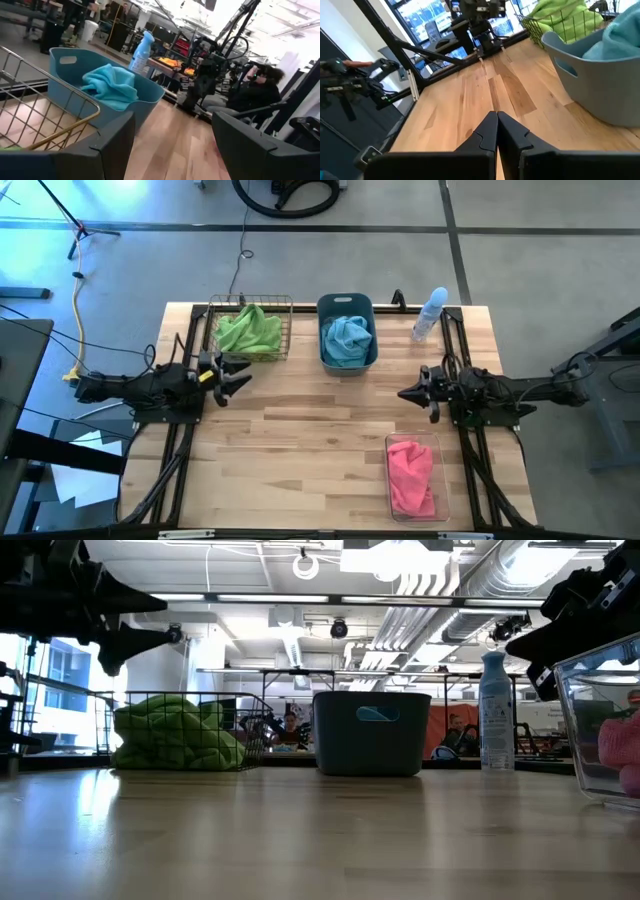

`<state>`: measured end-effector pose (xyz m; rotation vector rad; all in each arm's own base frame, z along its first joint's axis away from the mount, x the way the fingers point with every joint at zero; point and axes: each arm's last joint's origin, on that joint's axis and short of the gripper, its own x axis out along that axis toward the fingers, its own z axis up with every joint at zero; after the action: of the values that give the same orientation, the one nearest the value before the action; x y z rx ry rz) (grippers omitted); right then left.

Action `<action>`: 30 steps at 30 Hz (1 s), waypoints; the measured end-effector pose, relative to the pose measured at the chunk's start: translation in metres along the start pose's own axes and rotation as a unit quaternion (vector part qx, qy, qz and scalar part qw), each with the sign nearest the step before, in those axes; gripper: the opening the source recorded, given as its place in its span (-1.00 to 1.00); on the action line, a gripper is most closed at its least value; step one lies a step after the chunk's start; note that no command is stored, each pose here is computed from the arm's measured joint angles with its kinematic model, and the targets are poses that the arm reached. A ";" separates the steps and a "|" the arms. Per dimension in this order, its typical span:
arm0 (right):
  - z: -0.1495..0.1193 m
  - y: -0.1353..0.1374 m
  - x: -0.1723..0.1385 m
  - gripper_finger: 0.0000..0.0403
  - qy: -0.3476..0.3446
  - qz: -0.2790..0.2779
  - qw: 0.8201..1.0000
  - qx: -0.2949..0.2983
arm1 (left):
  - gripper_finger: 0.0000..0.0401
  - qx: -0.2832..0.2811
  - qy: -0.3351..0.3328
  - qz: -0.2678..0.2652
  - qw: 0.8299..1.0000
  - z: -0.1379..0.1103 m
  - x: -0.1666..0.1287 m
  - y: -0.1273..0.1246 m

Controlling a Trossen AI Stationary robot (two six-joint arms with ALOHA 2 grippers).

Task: Sort microfiber towel by color & place in baskets
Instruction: Return to Home Position

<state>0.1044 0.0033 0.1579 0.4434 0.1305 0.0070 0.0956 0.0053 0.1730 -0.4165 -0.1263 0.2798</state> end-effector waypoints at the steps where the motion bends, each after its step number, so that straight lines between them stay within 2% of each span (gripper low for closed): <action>1: 0.001 0.001 -0.001 -1.00 -0.005 0.004 1.000 0.000 | 0.25 -0.001 0.000 -0.002 1.000 0.000 0.000 0.000; 10: 0.010 0.006 -0.009 -1.00 -0.068 0.035 0.997 -0.001 | 0.25 -0.004 0.002 -0.002 1.000 0.000 0.000 0.000; 30: 0.007 0.008 -0.009 -1.00 -0.048 0.044 0.998 -0.002 | 0.25 -0.005 0.003 -0.005 1.000 0.000 0.000 0.000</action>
<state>0.0970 0.0069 0.1682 0.4448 0.0156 0.0718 0.0957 0.0049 0.1729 -0.4257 -0.1239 0.2684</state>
